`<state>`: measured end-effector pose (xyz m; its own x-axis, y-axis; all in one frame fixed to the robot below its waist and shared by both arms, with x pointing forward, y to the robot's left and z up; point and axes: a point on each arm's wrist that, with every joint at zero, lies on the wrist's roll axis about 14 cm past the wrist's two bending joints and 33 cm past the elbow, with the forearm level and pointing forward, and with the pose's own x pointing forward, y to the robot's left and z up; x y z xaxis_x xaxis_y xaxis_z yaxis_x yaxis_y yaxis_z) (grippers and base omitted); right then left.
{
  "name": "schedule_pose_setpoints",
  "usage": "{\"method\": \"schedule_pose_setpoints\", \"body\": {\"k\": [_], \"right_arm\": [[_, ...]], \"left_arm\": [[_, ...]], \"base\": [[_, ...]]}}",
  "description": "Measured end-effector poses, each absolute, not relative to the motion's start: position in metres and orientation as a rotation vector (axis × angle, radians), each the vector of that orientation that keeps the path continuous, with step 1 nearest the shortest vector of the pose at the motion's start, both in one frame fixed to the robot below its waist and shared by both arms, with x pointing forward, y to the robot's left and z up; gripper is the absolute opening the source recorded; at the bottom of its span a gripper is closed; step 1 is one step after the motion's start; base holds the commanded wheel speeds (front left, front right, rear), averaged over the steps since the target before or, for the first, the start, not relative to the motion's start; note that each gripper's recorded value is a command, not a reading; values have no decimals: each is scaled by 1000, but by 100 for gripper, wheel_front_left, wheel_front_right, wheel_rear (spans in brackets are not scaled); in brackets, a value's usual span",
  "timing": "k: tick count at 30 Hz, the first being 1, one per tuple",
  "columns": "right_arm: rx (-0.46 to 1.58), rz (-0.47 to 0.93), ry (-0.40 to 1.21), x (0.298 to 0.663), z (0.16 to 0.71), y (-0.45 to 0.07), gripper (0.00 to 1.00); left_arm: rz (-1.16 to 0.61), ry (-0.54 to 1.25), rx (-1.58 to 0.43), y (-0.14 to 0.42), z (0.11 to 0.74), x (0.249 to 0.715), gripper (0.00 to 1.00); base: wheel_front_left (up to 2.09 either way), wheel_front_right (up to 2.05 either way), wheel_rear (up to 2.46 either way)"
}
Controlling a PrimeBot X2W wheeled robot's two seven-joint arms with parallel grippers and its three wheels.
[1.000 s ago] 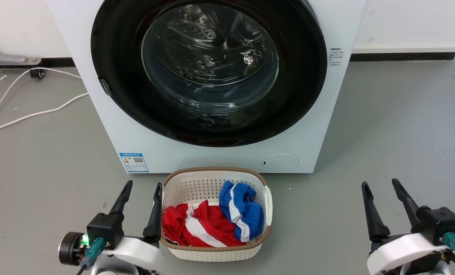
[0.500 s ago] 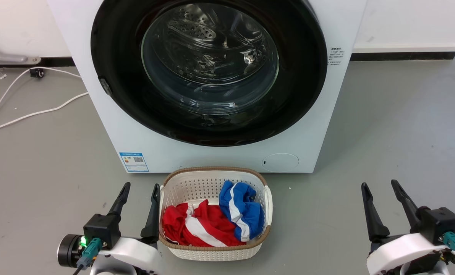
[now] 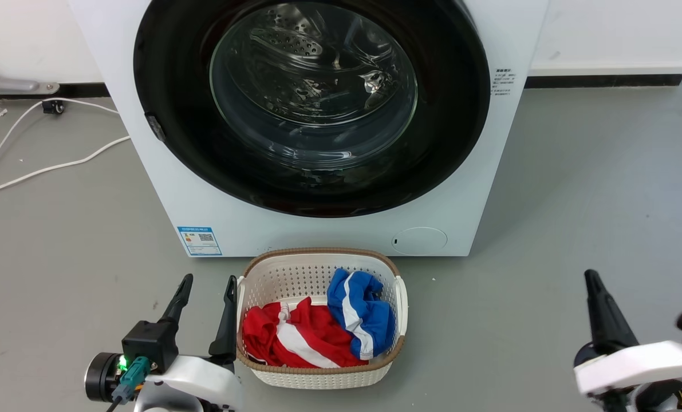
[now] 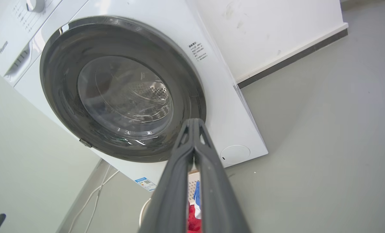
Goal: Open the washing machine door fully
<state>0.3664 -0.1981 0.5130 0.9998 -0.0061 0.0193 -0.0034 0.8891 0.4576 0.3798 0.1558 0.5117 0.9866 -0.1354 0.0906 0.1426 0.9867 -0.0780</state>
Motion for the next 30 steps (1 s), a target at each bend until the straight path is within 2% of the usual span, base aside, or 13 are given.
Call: {"method": "schedule_pose_setpoints", "body": {"k": [8, 14, 21, 30], "right_arm": [[1200, -76, -71, 381, 514, -225, 0], [1479, -70, -172, 407, 533, -251, 0], [1530, -5, -192, 457, 557, -285, 0], [1298, 150, 33, 546, 577, -282, 0]], "left_arm": [[-142, -93, -94, 153, 514, 387, 100], [-138, -96, -97, 153, 514, 398, 100], [-150, -99, -99, 147, 511, 418, 100], [-169, -92, -106, 138, 499, 448, 100]], "base": [[0, 0, 0], [0, 0, 0], [0, 0, 0], [0, 0, 0]]}}
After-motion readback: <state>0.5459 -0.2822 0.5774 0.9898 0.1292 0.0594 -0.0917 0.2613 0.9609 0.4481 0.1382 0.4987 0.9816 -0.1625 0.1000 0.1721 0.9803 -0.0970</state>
